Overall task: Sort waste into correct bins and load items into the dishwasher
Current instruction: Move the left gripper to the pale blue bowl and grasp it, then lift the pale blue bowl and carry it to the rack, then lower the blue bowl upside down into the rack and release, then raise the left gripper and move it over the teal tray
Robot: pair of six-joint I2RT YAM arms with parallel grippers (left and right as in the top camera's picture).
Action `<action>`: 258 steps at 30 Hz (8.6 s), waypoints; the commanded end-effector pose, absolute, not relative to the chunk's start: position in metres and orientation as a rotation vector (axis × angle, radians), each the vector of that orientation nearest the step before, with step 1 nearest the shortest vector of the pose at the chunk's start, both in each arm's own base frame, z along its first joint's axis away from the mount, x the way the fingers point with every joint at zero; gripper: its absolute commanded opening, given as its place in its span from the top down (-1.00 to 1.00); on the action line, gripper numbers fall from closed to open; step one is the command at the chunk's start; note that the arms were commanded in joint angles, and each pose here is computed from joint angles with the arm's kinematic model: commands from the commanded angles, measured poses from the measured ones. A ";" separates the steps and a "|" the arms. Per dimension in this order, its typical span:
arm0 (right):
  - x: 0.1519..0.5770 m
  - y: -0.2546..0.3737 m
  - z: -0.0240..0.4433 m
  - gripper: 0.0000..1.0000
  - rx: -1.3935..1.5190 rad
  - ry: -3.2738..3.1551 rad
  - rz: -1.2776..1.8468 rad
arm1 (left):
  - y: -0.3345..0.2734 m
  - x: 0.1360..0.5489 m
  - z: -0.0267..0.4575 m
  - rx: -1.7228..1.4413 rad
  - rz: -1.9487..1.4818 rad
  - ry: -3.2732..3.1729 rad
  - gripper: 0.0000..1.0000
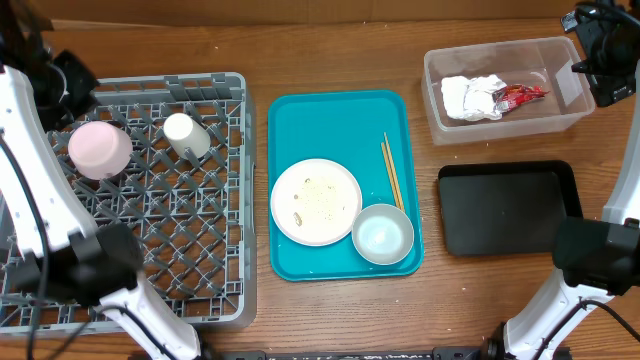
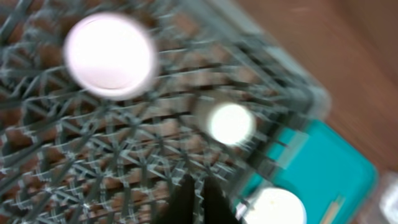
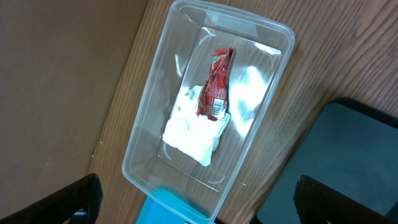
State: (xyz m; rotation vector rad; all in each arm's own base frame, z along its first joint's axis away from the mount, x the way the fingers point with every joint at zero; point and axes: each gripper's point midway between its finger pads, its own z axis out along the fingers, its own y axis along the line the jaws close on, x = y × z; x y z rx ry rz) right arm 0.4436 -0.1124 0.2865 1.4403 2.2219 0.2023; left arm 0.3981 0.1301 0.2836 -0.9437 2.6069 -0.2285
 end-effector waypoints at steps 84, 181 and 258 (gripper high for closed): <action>0.443 -0.115 0.288 -1.00 1.440 2.213 0.190 | -0.366 0.200 0.044 0.835 0.049 3.216 0.92; 0.443 -0.115 0.288 -1.00 1.440 2.213 0.190 | 0.054 0.355 0.173 -0.451 -1.472 2.489 0.92; 0.443 -0.115 0.288 -1.00 1.440 2.213 0.191 | 0.152 0.346 0.133 -1.083 0.097 2.800 0.92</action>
